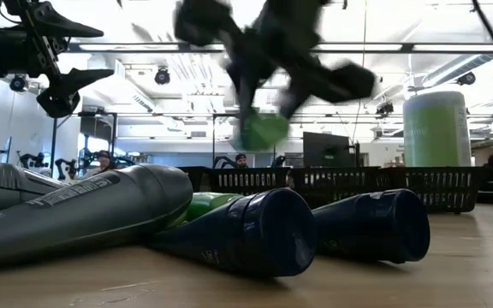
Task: Pick & Place Travel size toiletries
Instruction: Put the shampoo into the middle left black bin, then put the deodorant into the middle right black bin
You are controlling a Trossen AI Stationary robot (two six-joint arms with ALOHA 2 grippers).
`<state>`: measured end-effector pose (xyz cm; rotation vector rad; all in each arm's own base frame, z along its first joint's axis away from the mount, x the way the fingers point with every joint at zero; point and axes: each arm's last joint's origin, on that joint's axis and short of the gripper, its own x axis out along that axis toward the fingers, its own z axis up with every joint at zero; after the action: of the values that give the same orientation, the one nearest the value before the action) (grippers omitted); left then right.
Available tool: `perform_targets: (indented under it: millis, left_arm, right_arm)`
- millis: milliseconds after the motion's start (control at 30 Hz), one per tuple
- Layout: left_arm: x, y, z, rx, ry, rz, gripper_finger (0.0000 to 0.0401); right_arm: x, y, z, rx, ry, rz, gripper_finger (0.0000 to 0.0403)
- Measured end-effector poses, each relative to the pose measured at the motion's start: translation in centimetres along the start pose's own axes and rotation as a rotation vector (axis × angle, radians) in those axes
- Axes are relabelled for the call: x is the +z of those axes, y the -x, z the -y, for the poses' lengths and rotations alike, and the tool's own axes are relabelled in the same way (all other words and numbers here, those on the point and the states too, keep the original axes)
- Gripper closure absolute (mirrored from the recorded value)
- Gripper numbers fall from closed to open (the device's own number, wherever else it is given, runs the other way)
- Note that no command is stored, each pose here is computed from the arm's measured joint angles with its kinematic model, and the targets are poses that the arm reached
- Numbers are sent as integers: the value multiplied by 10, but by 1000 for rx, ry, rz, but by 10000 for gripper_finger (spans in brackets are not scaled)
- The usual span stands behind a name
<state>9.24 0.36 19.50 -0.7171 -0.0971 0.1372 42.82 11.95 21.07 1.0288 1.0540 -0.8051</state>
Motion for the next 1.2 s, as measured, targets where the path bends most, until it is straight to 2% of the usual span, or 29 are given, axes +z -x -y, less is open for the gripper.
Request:
perform_targets:
  millis: [167, 333, 467, 600, 833, 1067, 1200]
  left_arm:
    - [0, 0, 0, 0, 0, 0, 119]
    - [0, 0, 0, 0, 0, 0, 119]
    - [0, 0, 0, 0, 18, 0, 119]
    - [0, 0, 0, 0, 45, 0, 119]
    - [0, 0, 0, -1, 56, 0, 119]
    - [0, 0, 0, 0, 56, 0, 119]
    - [0, 0, 0, -1, 57, 0, 119]
  right_arm:
    - [41, 12, -8, 40, -26, 92, 285]
    - [100, -6, 11, -12, -83, 141, 292]
    - [129, -17, 26, -34, -91, 129, 283]
    - [139, -29, 38, -42, -126, 81, 273]
    - [133, -41, 49, -94, -174, 67, 234]
    - [123, -30, 35, -65, -119, 139, 179]
    - [110, -21, 23, -37, -41, 149, 152]
